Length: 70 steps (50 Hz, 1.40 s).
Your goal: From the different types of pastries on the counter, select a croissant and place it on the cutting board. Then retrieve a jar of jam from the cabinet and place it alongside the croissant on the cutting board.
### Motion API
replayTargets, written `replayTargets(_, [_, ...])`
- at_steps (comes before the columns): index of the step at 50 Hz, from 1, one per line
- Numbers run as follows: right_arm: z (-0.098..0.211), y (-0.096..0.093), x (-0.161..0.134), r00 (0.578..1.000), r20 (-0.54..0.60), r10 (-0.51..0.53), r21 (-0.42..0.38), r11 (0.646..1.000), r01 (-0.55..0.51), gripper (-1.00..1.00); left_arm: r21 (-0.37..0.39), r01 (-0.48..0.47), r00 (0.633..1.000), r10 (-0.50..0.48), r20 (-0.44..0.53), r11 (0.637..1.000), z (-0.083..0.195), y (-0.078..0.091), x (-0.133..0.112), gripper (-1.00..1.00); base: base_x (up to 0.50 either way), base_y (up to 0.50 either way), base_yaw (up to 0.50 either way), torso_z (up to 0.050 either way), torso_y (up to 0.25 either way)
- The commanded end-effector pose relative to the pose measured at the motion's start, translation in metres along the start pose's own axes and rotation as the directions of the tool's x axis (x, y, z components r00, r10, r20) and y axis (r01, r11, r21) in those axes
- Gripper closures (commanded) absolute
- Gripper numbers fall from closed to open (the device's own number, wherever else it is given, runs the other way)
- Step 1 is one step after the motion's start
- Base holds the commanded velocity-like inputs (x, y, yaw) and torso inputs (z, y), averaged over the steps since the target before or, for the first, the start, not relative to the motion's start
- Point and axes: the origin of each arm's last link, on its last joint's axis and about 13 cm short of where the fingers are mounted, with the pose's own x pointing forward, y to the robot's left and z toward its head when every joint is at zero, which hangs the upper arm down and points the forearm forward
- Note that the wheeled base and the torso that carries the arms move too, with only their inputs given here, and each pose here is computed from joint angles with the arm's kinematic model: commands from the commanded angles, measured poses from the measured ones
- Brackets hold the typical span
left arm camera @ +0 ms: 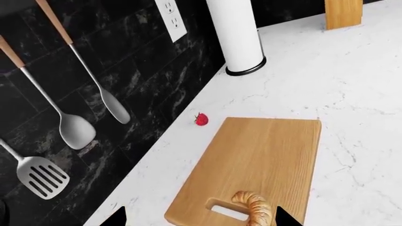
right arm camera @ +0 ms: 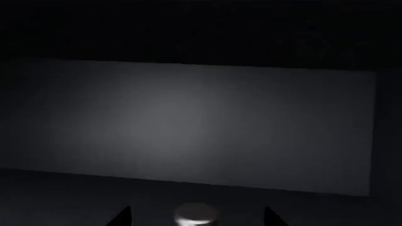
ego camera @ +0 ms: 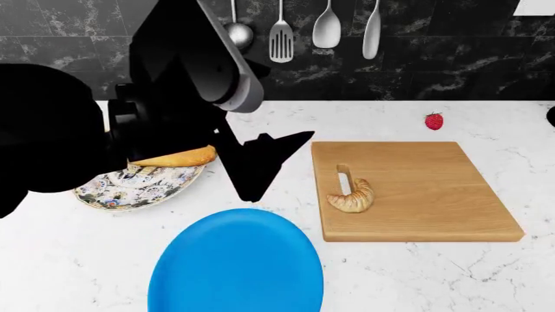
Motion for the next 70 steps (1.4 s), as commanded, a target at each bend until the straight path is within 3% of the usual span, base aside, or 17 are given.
replayTargets(1, [-0.005,0.003,0.005,0.998,-0.054,0.009,0.027,1.000,-0.008,-1.00,0.001,0.002,1.000,-0.002,-0.006,1.000,-0.001,-0.001,0.001,-1.00,0.00,0.00,0.00,0.000,0.000])
replayTargets(11, [-0.008,0.002,0.010,0.997,-0.079,-0.006,0.015,1.000,0.008,-1.00,0.001,0.006,1.000,-0.006,-0.013,1.000,-0.003,-0.001,0.002,-1.00,0.00,0.00,0.00,0.000,0.000])
replayTargets(34, [-0.045,0.004,0.034,0.990,-0.138,-0.022,0.082,0.996,0.033,-1.00,-0.008,0.010,1.000,-0.010,-0.015,1.000,-0.008,-0.001,0.002,-1.00,0.00,0.00,0.00,0.000,0.000])
replayTargets(47, [-0.061,0.005,0.050,0.992,-0.115,-0.047,0.119,0.991,0.061,-1.00,-0.005,0.013,1.000,-0.013,-0.019,1.000,-0.008,0.000,0.002,-1.00,0.00,0.00,0.00,0.000,0.000])
replayTargets(70, [-0.093,0.021,0.067,0.986,-0.165,-0.002,0.111,0.994,0.021,-1.00,-0.013,0.013,1.000,-0.014,-0.023,1.000,-0.014,0.000,0.002,-1.00,0.00,0.00,0.00,0.000,-0.001])
